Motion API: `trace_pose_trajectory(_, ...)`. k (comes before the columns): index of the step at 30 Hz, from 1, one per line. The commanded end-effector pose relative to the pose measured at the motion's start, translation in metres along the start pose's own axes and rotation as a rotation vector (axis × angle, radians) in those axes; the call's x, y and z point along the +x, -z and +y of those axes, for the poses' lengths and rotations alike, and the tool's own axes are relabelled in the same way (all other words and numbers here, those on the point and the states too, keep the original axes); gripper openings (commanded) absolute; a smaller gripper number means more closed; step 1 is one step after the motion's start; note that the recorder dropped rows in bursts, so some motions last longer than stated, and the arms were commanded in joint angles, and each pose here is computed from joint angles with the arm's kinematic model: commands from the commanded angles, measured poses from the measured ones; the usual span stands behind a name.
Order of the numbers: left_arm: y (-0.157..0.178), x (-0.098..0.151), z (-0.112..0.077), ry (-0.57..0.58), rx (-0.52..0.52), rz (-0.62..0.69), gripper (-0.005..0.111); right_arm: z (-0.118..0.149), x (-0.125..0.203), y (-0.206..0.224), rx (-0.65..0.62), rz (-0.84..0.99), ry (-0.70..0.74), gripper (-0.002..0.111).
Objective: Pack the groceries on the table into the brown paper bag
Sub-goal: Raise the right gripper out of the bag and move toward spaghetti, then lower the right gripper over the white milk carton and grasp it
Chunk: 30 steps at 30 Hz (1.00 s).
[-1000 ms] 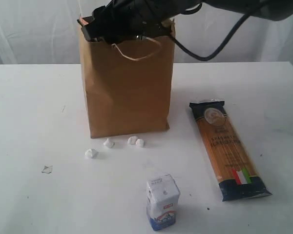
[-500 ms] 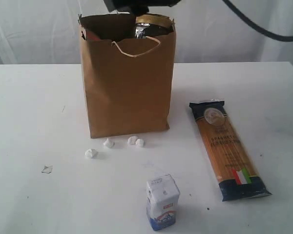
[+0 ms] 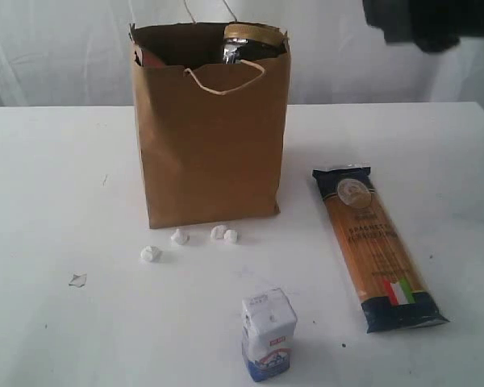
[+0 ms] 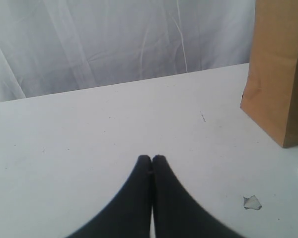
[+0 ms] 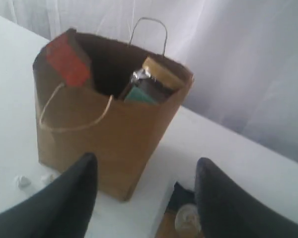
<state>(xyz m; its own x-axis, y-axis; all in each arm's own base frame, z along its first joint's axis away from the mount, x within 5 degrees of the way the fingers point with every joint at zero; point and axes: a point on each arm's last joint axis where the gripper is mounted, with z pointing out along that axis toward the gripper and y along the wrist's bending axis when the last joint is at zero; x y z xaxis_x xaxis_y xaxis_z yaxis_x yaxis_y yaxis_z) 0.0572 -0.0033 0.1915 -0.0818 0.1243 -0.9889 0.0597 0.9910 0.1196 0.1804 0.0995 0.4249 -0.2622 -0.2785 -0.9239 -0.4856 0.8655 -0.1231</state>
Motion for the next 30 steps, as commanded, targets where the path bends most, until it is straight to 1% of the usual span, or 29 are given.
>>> trace_pose_trajectory(1, 0.000, 0.000, 0.000, 0.009, -0.003, -0.010, 0.000, 0.004, 0.054, 0.011, -0.009, 0.147, -0.014, 0.054)
trace_pose_trajectory(2, 0.000, 0.000, 0.000, 0.009, -0.003, -0.010, 0.000, 0.008, 0.075, 0.008, -0.027, 0.199, -0.031, 0.054)
trace_pose_trajectory(3, 0.000, 0.000, 0.000, 0.009, -0.003, -0.010, 0.000, 0.010, 0.083, 0.007, -0.040, 0.219, -0.049, 0.054)
trace_pose_trajectory(4, 0.000, 0.000, 0.000, 0.009, -0.003, -0.010, 0.000, 0.016, 0.101, 0.002, -0.079, 0.262, -0.109, 0.054)
trace_pose_trajectory(7, 0.000, 0.000, 0.000, 0.009, -0.003, -0.010, 0.000, 0.025, 0.124, -0.005, -0.144, 0.308, -0.136, 0.057)
trace_pose_trajectory(8, 0.000, 0.000, 0.000, 0.009, -0.003, -0.010, 0.000, 0.029, 0.134, -0.008, -0.170, 0.309, -0.160, 0.062)
trace_pose_trajectory(10, 0.000, 0.000, 0.000, 0.009, -0.003, -0.010, 0.000, 0.032, 0.143, -0.011, -0.186, 0.315, -0.187, 0.071)
trace_pose_trajectory(14, 0.000, 0.000, 0.000, 0.009, -0.003, -0.010, 0.000, 0.036, 0.146, -0.019, -0.201, 0.328, -0.227, 0.073)
trace_pose_trajectory(17, 0.000, 0.000, 0.000, 0.009, -0.003, -0.010, 0.000, 0.054, 0.152, -0.033, -0.278, 0.408, -0.198, 0.073)
trace_pose_trajectory(22, 0.000, 0.000, 0.000, 0.009, -0.003, -0.010, 0.000, 0.081, 0.152, -0.057, -0.361, 0.500, -0.132, 0.073)
trace_pose_trajectory(25, 0.000, 0.000, 0.000, 0.009, -0.003, -0.010, 0.000, 0.087, 0.156, -0.075, -0.361, 0.563, -0.116, 0.073)
trace_pose_trajectory(30, 0.000, 0.000, 0.000, 0.009, -0.003, -0.010, 0.000, 0.098, 0.158, -0.092, -0.375, 0.602, -0.097, 0.073)
